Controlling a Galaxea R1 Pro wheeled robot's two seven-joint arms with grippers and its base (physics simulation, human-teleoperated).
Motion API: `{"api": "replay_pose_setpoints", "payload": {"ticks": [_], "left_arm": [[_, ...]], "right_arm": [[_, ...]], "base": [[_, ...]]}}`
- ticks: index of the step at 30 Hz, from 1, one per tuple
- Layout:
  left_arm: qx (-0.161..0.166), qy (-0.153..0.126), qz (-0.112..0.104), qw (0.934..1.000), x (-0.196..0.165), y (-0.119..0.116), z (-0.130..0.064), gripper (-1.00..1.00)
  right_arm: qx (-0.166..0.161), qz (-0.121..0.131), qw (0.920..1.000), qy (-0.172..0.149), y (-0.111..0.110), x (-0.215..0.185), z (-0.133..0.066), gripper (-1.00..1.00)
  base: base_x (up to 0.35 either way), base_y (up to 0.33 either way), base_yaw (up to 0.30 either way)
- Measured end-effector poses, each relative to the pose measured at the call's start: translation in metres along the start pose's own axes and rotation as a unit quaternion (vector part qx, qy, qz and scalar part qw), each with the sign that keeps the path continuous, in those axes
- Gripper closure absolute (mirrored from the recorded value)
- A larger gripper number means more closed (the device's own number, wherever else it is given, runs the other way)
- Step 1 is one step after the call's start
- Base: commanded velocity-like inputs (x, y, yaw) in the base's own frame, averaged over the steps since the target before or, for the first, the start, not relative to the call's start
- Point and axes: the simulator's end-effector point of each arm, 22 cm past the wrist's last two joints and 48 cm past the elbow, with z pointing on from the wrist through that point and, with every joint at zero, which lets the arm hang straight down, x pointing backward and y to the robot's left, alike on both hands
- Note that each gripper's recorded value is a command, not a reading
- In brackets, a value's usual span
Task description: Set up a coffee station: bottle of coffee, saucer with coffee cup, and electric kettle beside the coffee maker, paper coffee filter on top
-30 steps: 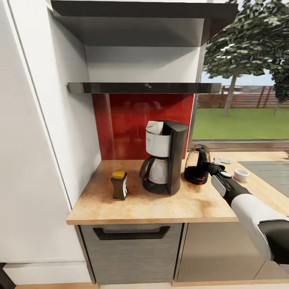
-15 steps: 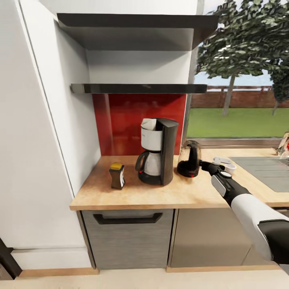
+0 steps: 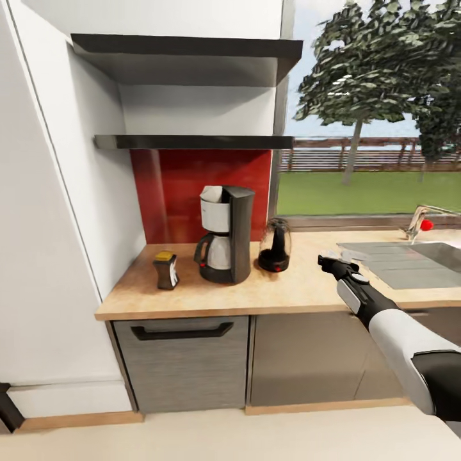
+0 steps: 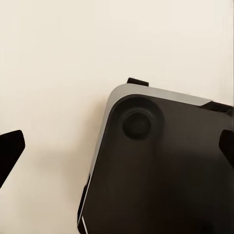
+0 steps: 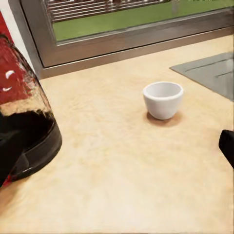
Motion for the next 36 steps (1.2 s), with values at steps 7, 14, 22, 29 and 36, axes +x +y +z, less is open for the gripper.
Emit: {"api": "replay_pose_setpoints", "payload": {"ticks": [7,14,22,29,36], "left_arm": [[0.000,0.000,0.000,1.0000,0.000,0.000,0.000,-1.00],[0.001,-0.002,0.000,1.0000,-0.001,-0.001,0.000,-1.00],[0.003,-0.010,-0.003,0.9999,-0.009,-0.003,0.001,-1.00],[0.008,-0.035,-0.007,0.9993,-0.034,-0.007,0.004,-1.00],[0.012,-0.053,-0.009,0.9985,-0.051,-0.010,0.005,-1.00]], "right_arm": [[0.000,0.000,1.0000,0.000,0.000,0.000,0.000,-1.00],[0.000,0.001,1.0000,0.000,0.000,0.000,0.000,-1.00],[0.000,0.001,1.0000,0.000,0.001,0.000,0.000,-1.00],[0.050,-0.010,0.9938,0.099,-0.048,0.095,-0.010,-1.00],[0.100,-0.030,0.9787,0.177,-0.103,0.198,-0.050,-1.00]], "base": [[-0.007,-0.287,-0.287],[0.000,-0.293,-0.290],[0.000,-0.262,-0.290],[0.000,-0.102,-0.261],[0.000,-0.007,-0.180]]}}
